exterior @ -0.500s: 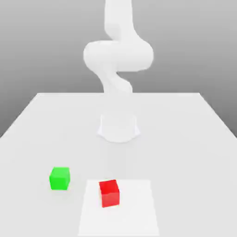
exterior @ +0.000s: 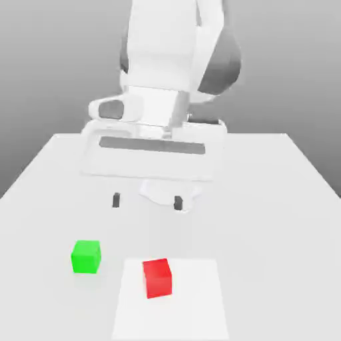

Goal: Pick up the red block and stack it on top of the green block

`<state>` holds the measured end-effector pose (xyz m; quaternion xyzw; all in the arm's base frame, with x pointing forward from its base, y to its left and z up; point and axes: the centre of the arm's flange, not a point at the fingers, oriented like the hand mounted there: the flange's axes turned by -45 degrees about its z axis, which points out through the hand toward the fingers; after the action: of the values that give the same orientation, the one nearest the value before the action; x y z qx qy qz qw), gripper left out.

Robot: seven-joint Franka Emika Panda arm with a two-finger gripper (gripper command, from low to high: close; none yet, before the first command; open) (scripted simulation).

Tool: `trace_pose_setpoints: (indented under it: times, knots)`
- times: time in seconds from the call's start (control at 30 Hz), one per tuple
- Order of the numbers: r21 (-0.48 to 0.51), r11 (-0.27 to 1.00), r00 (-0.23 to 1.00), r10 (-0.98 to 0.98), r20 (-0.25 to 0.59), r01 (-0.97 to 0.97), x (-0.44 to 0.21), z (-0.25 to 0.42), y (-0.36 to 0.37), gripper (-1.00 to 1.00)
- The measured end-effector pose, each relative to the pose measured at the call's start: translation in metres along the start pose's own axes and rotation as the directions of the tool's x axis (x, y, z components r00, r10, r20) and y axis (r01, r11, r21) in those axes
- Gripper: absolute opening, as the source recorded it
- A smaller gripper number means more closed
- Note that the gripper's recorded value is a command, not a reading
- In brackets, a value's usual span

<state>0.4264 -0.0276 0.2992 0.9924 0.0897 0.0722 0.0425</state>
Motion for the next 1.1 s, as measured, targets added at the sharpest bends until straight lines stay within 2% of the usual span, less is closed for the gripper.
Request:
trace_pose_setpoints:
  times: [0.13, 0.4, 0.43, 0.67, 0.9, 0.97, 1.1]
  knots:
    - [0.085, 0.996, 0.993, -0.048, 0.108, 0.039, -0.042, 0.069, -0.014, 0.00]
    - [0.104, 0.994, 0.990, -0.057, 0.129, 0.044, -0.060, 0.141, -0.023, 0.00]
    - [0.104, 0.994, 0.990, -0.058, 0.130, 0.044, -0.061, 0.146, -0.023, -1.00]
    - [0.104, 0.994, 0.990, -0.057, 0.130, 0.044, -0.061, 0.145, -0.023, -1.00]
    - [0.105, 0.994, 0.990, -0.057, 0.129, 0.043, -0.053, 0.092, -0.018, -1.00]
    - [0.095, 0.995, 0.990, 0.012, 0.137, -0.025, -0.055, 0.083, -0.010, -1.00]
    - [0.056, 0.958, 0.951, 0.268, 0.157, -0.280, -0.065, 0.075, 0.014, -1.00]
